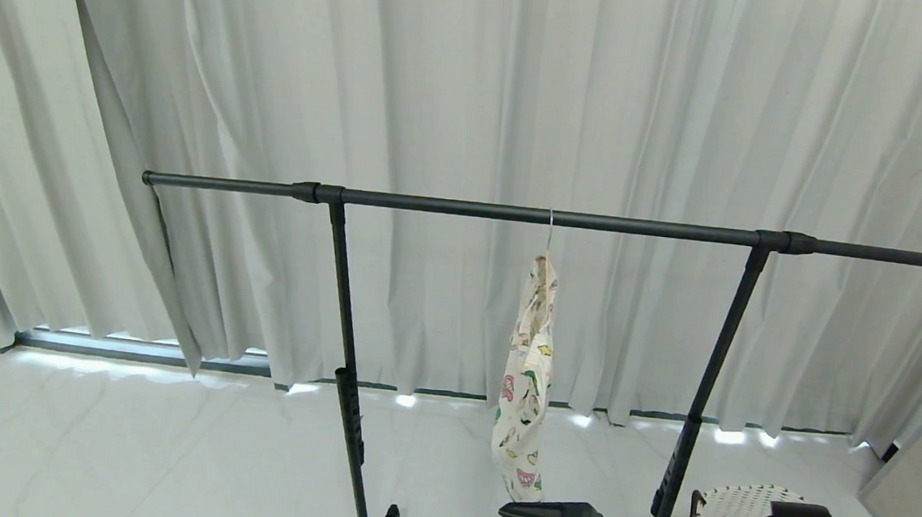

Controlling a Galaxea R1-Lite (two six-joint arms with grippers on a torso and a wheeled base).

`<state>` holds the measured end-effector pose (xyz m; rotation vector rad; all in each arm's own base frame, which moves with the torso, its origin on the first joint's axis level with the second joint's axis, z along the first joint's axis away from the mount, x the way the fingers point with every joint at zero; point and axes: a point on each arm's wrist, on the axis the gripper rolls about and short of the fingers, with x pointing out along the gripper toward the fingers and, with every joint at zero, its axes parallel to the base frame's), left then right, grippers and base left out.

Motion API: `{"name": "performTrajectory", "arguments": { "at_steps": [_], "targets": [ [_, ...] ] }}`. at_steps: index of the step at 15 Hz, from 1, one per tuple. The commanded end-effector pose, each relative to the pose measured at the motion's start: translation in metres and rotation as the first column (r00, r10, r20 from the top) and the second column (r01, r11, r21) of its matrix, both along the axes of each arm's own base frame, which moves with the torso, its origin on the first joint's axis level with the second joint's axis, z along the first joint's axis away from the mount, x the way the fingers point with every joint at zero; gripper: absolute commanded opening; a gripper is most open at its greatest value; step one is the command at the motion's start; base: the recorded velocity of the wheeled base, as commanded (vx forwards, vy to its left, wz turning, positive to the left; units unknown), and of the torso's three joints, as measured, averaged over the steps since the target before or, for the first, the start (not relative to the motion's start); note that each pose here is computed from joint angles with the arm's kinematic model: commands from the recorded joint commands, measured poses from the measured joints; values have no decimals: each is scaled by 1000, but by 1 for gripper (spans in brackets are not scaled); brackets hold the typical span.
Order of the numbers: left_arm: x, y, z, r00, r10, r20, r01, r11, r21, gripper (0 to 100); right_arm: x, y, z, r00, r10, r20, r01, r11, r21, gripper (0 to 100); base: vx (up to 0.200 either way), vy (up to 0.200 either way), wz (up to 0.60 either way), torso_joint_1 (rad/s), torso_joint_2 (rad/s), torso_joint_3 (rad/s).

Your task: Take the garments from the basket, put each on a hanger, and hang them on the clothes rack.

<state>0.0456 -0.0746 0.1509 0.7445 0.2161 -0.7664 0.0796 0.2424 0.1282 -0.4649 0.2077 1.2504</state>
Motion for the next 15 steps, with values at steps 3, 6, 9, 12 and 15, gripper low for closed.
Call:
{"name": "performTrajectory", "arguments": {
  "at_steps": [3, 6, 9, 12, 15],
  "targets": [
    [-1, -4, 5, 999, -32, 24, 33, 998, -46, 0, 6, 23, -6, 999, 41, -29, -41, 999, -18, 100, 0, 0, 0, 0, 0, 0],
    [-1, -4, 5, 999, -32, 24, 33, 998, -47, 0, 7, 25, -8, 998, 48, -48, -49, 999, -22, 100, 0, 0, 0, 0, 0, 0],
    [-1, -4, 6, 999, -32, 26, 33, 998, -51, 0, 6, 23, -7, 995, 26, -96, -26, 1000, -2, 100, 0, 0, 0, 0, 0, 0],
    [-1, -4, 7, 999, -34, 29, 35, 998, -57, 0, 4, 16, -16, 992, 14, -123, -18, 999, -33, 100, 0, 0, 0, 0, 0, 0],
    [-1, -5, 8, 999, -33, 33, 35, 997, -66, 0, 4, 16, -15, 993, 12, -120, -16, 999, -33, 0, 0, 0, 0, 0, 0, 0]
  ]
}}
